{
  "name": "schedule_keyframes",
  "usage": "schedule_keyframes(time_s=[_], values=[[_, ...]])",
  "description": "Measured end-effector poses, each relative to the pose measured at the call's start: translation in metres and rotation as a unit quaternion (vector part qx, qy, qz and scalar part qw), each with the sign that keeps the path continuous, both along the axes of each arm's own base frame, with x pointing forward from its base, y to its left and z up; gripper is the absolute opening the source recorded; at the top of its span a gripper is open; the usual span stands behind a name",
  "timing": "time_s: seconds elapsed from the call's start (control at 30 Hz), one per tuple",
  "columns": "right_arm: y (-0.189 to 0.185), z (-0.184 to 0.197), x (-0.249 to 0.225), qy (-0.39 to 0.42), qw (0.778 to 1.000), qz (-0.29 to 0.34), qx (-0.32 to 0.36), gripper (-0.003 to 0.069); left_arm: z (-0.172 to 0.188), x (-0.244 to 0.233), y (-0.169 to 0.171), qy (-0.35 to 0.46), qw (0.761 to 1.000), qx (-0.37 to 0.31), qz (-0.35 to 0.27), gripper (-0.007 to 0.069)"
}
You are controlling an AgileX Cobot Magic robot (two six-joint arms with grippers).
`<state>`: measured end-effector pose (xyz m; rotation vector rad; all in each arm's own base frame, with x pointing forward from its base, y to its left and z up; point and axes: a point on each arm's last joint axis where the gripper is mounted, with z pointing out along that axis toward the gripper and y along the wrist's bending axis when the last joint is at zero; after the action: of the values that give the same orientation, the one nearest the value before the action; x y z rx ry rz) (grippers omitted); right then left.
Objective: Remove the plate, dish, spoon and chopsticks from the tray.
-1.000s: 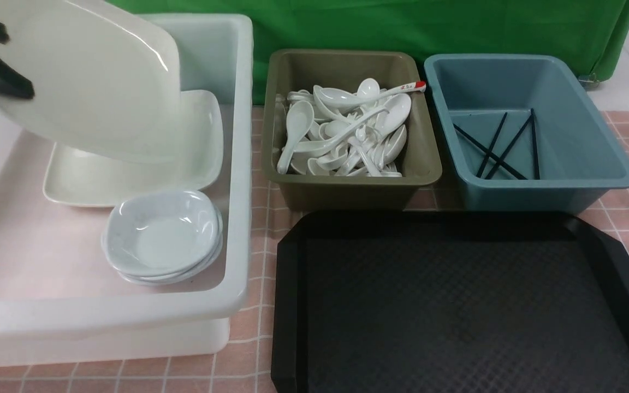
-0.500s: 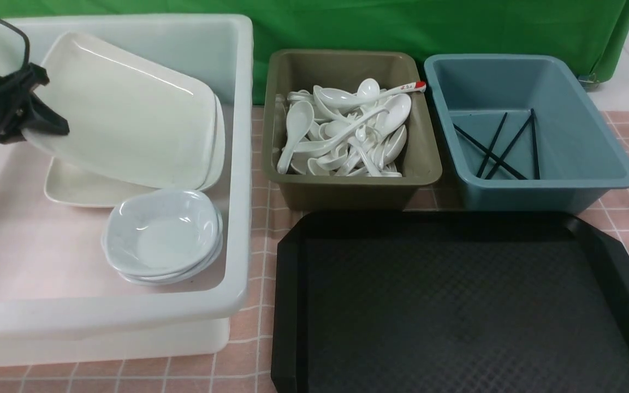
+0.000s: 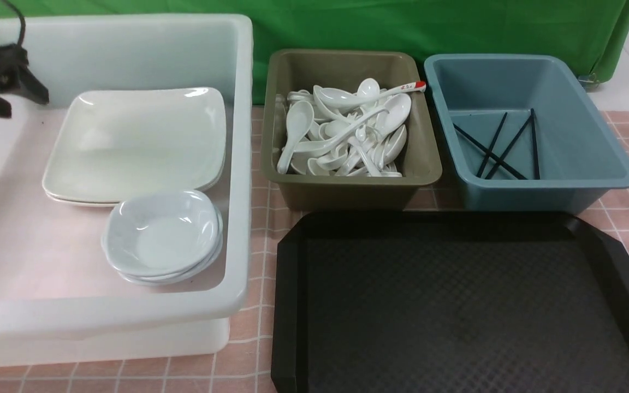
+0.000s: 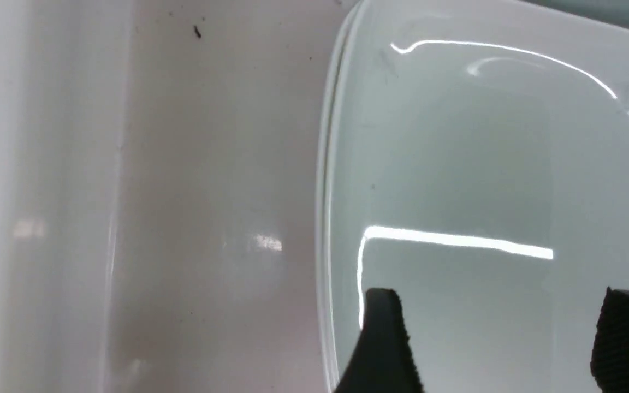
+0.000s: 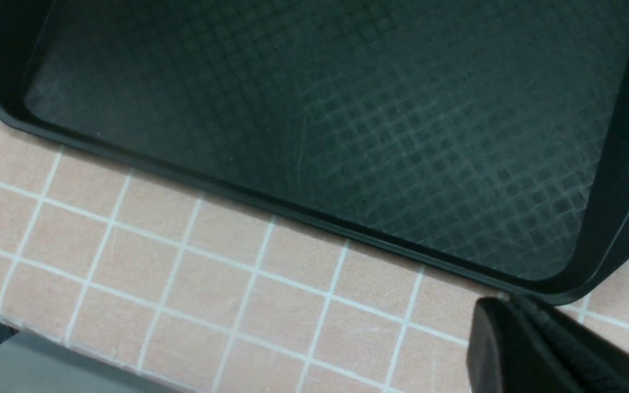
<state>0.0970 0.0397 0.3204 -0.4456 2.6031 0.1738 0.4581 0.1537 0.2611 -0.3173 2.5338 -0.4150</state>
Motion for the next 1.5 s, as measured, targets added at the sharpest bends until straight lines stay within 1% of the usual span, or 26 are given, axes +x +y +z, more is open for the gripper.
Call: schedule_keyframes(time_s=[0.07, 0.1, 0.17, 0.2, 0.23, 0.27, 0.3, 0.33, 0.37, 0.4, 0.43, 0.47, 0.5, 0.53, 0.63, 0.67, 0.7, 0.8, 0.83, 0.87, 0.9, 0.97, 1.13, 1.27, 1.37, 1.5], values=[[-0.001, 0.007, -0.002, 0.003, 1.000, 0.001, -0.001, 0.0062, 0.012, -0.002, -0.002, 0.009, 1.000, -0.009, -0.007, 0.0428], [-0.001, 0.013, -0.004, 0.004, 1.000, 0.001, -0.002, 0.0062, 0.018, -0.003, -0.005, 0.013, 1.000, -0.014, -0.014, 0.0395], [-0.003, 0.031, -0.007, -0.011, 1.000, 0.001, 0.003, 0.0062, 0.031, -0.004, -0.014, 0.010, 1.000, -0.019, -0.019, 0.0278], [-0.003, 0.033, -0.007, -0.014, 1.000, 0.001, 0.005, 0.0062, 0.032, -0.005, -0.015, 0.009, 1.000, -0.018, -0.020, 0.0251], [-0.003, 0.049, -0.009, -0.041, 0.999, 0.002, 0.015, 0.0062, 0.043, -0.006, -0.026, 0.002, 0.999, -0.015, -0.032, 0.0148], [-0.004, 0.055, -0.011, -0.054, 0.998, 0.001, 0.020, 0.0062, 0.050, -0.007, -0.032, -0.004, 0.999, -0.012, -0.037, 0.0098], [-0.005, 0.059, -0.013, -0.061, 0.998, 0.001, 0.023, 0.0062, 0.055, -0.008, -0.037, -0.009, 0.999, -0.008, -0.043, 0.0078], [-0.008, 0.070, -0.021, -0.088, 0.996, 0.000, 0.034, 0.0062, 0.072, -0.011, -0.056, -0.024, 0.998, 0.002, -0.063, 0.0025], [-0.010, 0.074, -0.027, -0.102, 0.994, 0.000, 0.039, 0.0062, 0.085, -0.015, -0.068, -0.038, 0.996, 0.008, -0.075, 0.0008], [-0.010, 0.074, -0.028, -0.105, 0.994, 0.000, 0.040, 0.0062, 0.087, -0.016, -0.071, -0.040, 0.996, 0.009, -0.078, 0.0008], [-0.015, 0.078, -0.040, -0.126, 0.991, -0.002, 0.050, 0.0048, 0.105, -0.022, -0.090, -0.059, 0.993, 0.015, -0.098, -0.0001], [-0.016, 0.078, -0.042, -0.129, 0.990, -0.003, 0.052, 0.0048, 0.104, -0.021, -0.092, -0.058, 0.993, 0.016, -0.100, -0.0002], [-0.021, 0.079, -0.056, -0.149, 0.987, -0.011, 0.067, 0.0030, 0.123, -0.030, -0.112, -0.076, 0.989, 0.025, -0.120, -0.0003], [-0.024, 0.079, -0.064, -0.160, 0.984, -0.014, 0.073, 0.0030, 0.130, -0.034, -0.121, -0.084, 0.988, 0.030, -0.129, -0.0003], [-0.035, 0.067, -0.093, -0.200, 0.975, -0.017, 0.093, 0.0030, 0.151, -0.050, -0.152, -0.103, 0.981, 0.037, -0.160, -0.0003], [-0.036, 0.065, -0.095, -0.210, 0.973, -0.017, 0.097, 0.0030, 0.153, -0.052, -0.156, -0.105, 0.980, 0.038, -0.164, -0.0003], [-0.039, 0.054, -0.104, -0.251, 0.961, -0.016, 0.113, 0.0030, 0.158, -0.061, -0.170, -0.106, 0.978, 0.036, -0.177, -0.0003], [-0.039, 0.031, -0.103, -0.325, 0.935, -0.017, 0.143, 0.0030, 0.163, -0.073, -0.191, -0.107, 0.973, 0.034, -0.203, -0.0003], [-0.038, 0.025, -0.101, -0.364, 0.918, -0.017, 0.160, 0.0030, 0.165, -0.076, -0.198, -0.108, 0.970, 0.034, -0.213, -0.0003], [-0.038, 0.023, -0.100, -0.368, 0.915, -0.017, 0.162, 0.0030, 0.165, -0.077, -0.199, -0.108, 0.970, 0.034, -0.215, -0.0003], [-0.035, 0.009, -0.090, -0.400, 0.900, -0.019, 0.175, 0.0030, 0.166, -0.080, -0.208, -0.110, 0.967, 0.033, -0.226, -0.0003], [-0.032, 0.001, -0.082, -0.434, 0.881, -0.020, 0.188, 0.0030, 0.166, -0.081, -0.213, -0.109, 0.966, 0.032, -0.232, -0.0003], [-0.028, -0.011, -0.069, -0.470, 0.859, -0.022, 0.203, 0.0030, 0.166, -0.081, -0.217, -0.109, 0.965, 0.032, -0.238, -0.0003], [-0.028, -0.011, -0.069, -0.477, 0.856, -0.017, 0.196, 0.0030, 0.166, -0.081, -0.218, -0.108, 0.965, 0.036, -0.238, -0.0003], [-0.028, -0.014, -0.069, -0.474, 0.866, 0.004, 0.157, 0.0030, 0.166, -0.081, -0.217, -0.108, 0.965, 0.038, -0.238, -0.0003], [-0.027, -0.019, -0.068, -0.466, 0.874, 0.015, 0.136, 0.0030, 0.166, -0.081, -0.217, -0.108, 0.965, 0.038, -0.237, -0.0003]])
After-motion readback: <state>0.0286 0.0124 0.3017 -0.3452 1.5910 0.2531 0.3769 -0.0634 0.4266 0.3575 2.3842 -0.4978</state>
